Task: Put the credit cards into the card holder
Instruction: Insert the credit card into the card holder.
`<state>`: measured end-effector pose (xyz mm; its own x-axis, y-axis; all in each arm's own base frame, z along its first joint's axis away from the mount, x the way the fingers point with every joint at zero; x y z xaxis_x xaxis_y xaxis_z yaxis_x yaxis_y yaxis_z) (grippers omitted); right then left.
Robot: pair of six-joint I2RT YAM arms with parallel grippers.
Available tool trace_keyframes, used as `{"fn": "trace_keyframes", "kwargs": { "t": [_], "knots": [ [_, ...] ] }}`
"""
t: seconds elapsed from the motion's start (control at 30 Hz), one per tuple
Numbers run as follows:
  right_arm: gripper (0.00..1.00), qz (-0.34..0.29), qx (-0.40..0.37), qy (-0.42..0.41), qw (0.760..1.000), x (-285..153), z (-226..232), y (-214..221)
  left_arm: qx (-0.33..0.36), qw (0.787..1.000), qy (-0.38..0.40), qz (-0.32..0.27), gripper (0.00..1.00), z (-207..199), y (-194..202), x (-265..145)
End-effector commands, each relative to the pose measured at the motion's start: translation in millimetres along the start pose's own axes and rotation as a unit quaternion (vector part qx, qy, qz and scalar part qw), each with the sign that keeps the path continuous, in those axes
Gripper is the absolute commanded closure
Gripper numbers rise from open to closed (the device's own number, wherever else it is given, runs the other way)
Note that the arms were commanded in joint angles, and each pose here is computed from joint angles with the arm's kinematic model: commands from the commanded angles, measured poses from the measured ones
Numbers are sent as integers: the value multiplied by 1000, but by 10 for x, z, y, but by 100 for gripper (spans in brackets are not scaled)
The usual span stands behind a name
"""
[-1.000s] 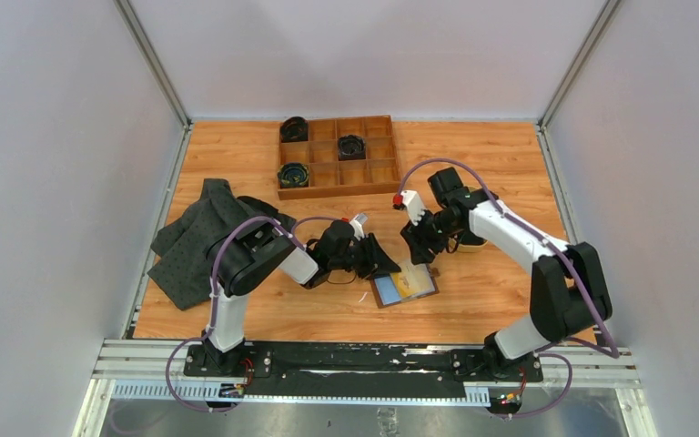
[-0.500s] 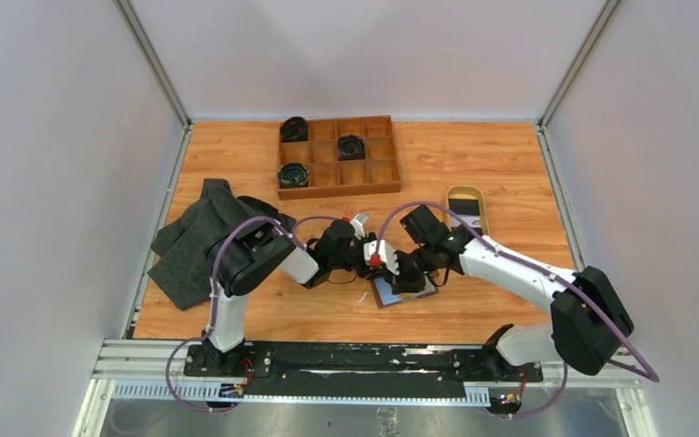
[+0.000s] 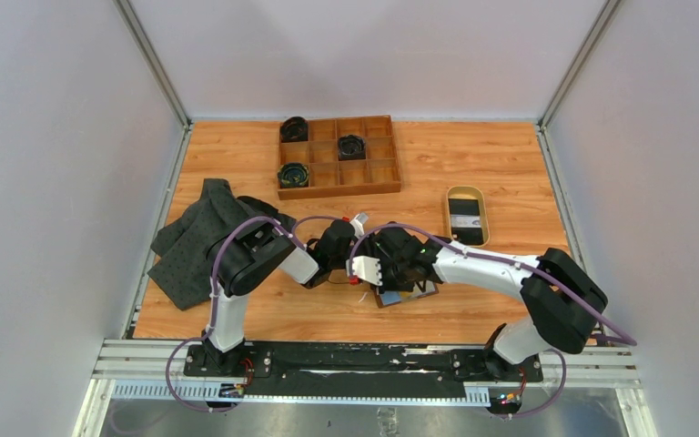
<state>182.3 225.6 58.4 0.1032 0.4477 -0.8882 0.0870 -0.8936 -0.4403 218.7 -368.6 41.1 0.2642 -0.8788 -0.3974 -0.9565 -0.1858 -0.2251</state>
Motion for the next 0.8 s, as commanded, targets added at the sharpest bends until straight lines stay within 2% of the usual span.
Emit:
{"fn": "trace_keyframes", "kwargs": {
  "t": [0.0,0.37,0.77],
  "knots": [
    [87,40,-18,12,999,-51,-30,88,2,999,-29,19,63,202,105,37],
    [89,78,-33,30,996,-171,-119,217,1,999,-40,25,63,303,153,33],
    [91,108,13,97,989,-401,-421,425,1,999,-46,24,62,365,135,25]
  ]
}}
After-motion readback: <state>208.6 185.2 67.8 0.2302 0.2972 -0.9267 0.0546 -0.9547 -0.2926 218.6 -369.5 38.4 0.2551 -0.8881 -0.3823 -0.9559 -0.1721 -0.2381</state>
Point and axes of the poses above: each gripper's point midway between its finger pads, its own x axis out along the fingers, its own z axis along the line the jaws close on, y = z × x, the point moved 3 cm from there along -x, back along the fingers, and after that the axes turned 4 degrees about x, right-handed, at the moved point
